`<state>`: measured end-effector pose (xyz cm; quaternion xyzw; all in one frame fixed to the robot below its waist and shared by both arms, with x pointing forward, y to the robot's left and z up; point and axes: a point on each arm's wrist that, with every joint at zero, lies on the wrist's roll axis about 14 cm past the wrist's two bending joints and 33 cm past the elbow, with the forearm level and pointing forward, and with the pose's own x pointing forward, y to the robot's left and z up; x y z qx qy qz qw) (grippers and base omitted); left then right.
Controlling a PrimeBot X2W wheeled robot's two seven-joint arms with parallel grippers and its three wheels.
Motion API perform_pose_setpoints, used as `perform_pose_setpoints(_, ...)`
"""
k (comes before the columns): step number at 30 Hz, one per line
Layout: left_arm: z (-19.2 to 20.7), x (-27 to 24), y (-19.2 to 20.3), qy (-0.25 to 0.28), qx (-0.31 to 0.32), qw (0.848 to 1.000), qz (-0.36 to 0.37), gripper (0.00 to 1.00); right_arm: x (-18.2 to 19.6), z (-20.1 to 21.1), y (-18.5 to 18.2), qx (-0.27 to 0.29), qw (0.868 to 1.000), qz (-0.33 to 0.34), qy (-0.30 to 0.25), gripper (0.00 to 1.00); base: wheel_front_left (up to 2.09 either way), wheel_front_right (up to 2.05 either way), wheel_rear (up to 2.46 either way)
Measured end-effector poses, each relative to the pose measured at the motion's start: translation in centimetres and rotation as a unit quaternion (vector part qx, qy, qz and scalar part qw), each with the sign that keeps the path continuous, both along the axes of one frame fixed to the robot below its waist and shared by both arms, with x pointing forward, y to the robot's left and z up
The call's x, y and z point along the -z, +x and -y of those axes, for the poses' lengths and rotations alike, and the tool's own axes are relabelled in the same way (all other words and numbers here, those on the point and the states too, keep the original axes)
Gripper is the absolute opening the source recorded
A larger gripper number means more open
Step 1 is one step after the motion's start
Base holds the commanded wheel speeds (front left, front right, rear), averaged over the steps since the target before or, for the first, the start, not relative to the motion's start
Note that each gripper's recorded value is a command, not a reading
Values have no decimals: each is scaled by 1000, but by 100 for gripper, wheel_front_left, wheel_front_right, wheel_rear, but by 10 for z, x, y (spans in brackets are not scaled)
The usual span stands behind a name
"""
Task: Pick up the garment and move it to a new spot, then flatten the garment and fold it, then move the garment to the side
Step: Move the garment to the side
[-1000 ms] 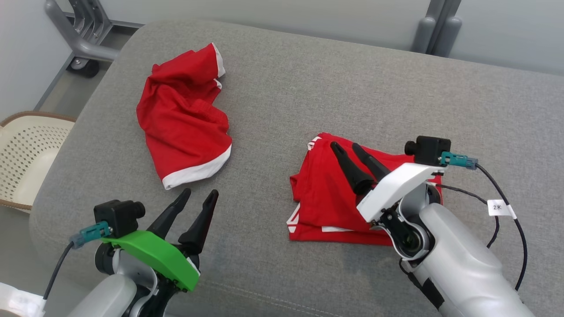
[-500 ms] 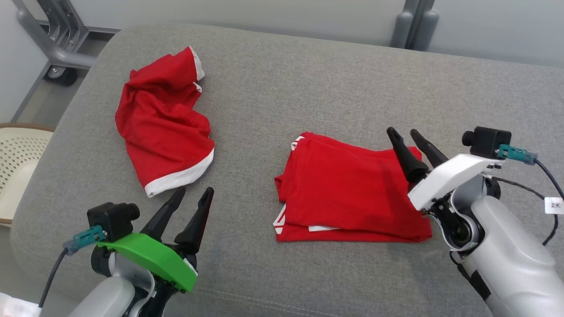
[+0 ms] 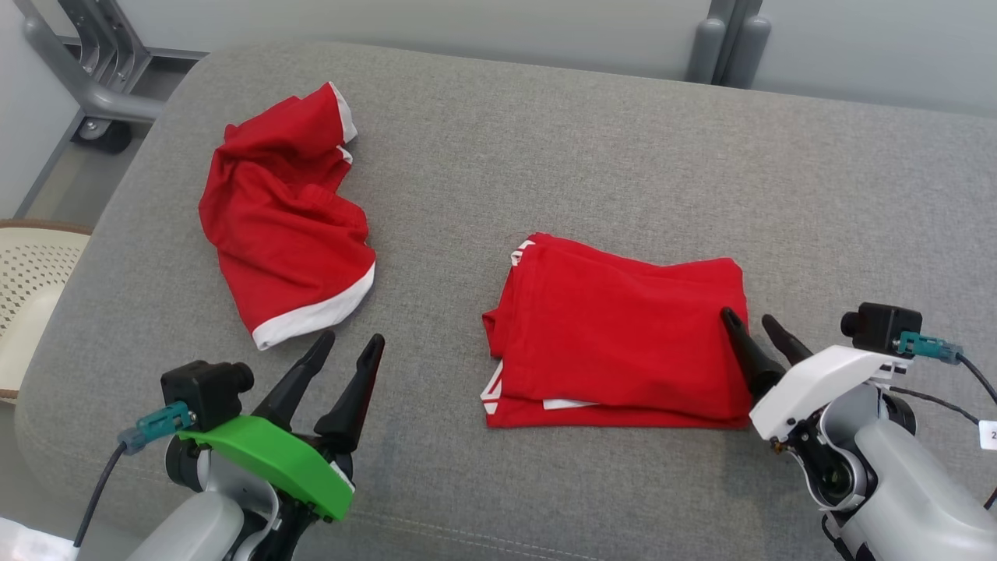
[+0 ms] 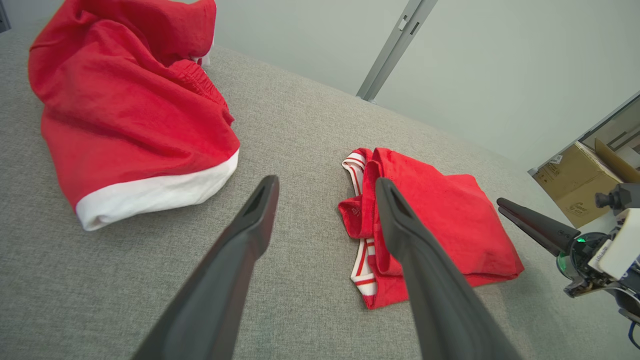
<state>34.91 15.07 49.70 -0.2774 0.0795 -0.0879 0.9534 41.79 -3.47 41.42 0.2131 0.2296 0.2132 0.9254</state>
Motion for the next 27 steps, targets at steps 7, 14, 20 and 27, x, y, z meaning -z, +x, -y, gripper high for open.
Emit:
perform_pose_setpoints(7, 1, 1, 0, 0, 1, 1000, -1, 100, 11, 7, -6, 23, 999, -28, 14, 100, 0, 0, 0)
perform_pose_setpoints(14, 2, 1, 0, 1, 4, 1000, -2, 100, 20, 2, -11, 49, 995, -68, 53, 100, 0, 0, 0)
perform_pose_setpoints(20, 2, 3, 0, 3, 5, 1000, -6, 100, 28, -3, -16, 44, 993, -88, 60, 100, 0, 0, 0)
perform_pose_setpoints(27, 0, 5, -1, 3, 2, 1000, -10, 100, 29, -8, -16, 34, 993, -92, 61, 0, 0, 0, 0)
